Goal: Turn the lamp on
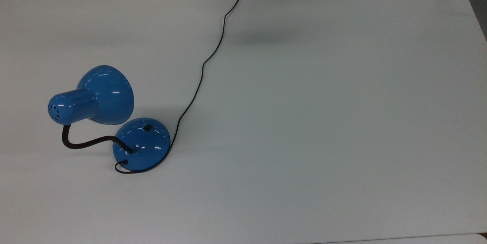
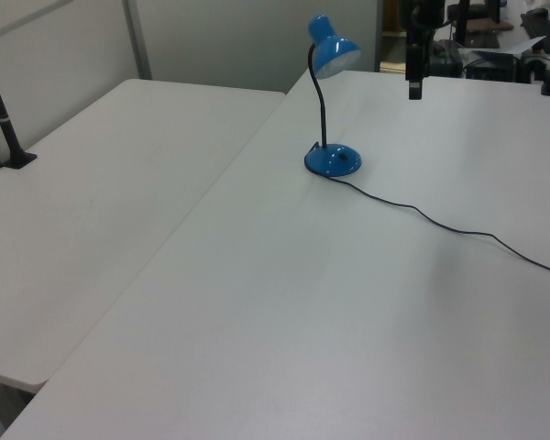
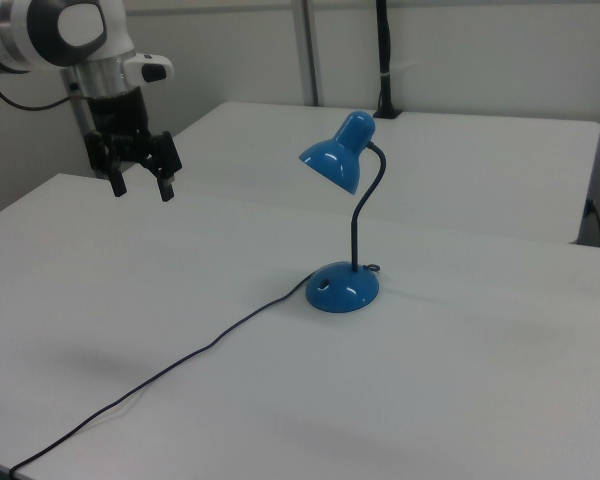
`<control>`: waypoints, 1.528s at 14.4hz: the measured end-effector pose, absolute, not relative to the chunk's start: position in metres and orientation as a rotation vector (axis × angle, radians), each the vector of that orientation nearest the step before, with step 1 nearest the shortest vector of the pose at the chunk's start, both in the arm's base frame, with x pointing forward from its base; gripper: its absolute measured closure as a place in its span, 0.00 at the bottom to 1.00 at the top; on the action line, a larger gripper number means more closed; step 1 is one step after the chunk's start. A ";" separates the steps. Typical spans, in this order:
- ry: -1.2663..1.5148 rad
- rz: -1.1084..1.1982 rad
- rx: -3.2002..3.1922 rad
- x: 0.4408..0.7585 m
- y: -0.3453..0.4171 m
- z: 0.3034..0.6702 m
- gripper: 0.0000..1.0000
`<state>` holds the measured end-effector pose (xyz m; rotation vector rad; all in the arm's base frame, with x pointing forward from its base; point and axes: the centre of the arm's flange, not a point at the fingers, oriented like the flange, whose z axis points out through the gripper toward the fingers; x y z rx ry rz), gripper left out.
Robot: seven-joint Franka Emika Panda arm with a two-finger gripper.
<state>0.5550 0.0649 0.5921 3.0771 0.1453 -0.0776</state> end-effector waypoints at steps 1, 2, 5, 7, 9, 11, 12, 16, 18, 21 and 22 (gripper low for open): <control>0.145 -0.078 3.077 0.555 0.065 0.592 0.00; 0.143 -0.078 3.077 0.555 0.064 0.592 0.00; 0.134 -0.078 3.078 0.555 0.061 0.592 0.00; 0.133 -0.078 3.078 0.555 0.061 0.592 0.00; 0.133 -0.078 3.078 0.555 0.061 0.592 0.00; 0.132 -0.078 3.078 0.556 0.060 0.592 0.00; 0.132 -0.078 3.078 0.556 0.060 0.592 0.00; 0.132 -0.078 3.078 0.556 0.060 0.592 0.01; 0.132 -0.078 3.078 0.556 0.060 0.592 0.18; 0.132 -0.078 3.078 0.556 0.060 0.592 0.53; 0.132 -0.078 3.078 0.556 0.060 0.592 0.65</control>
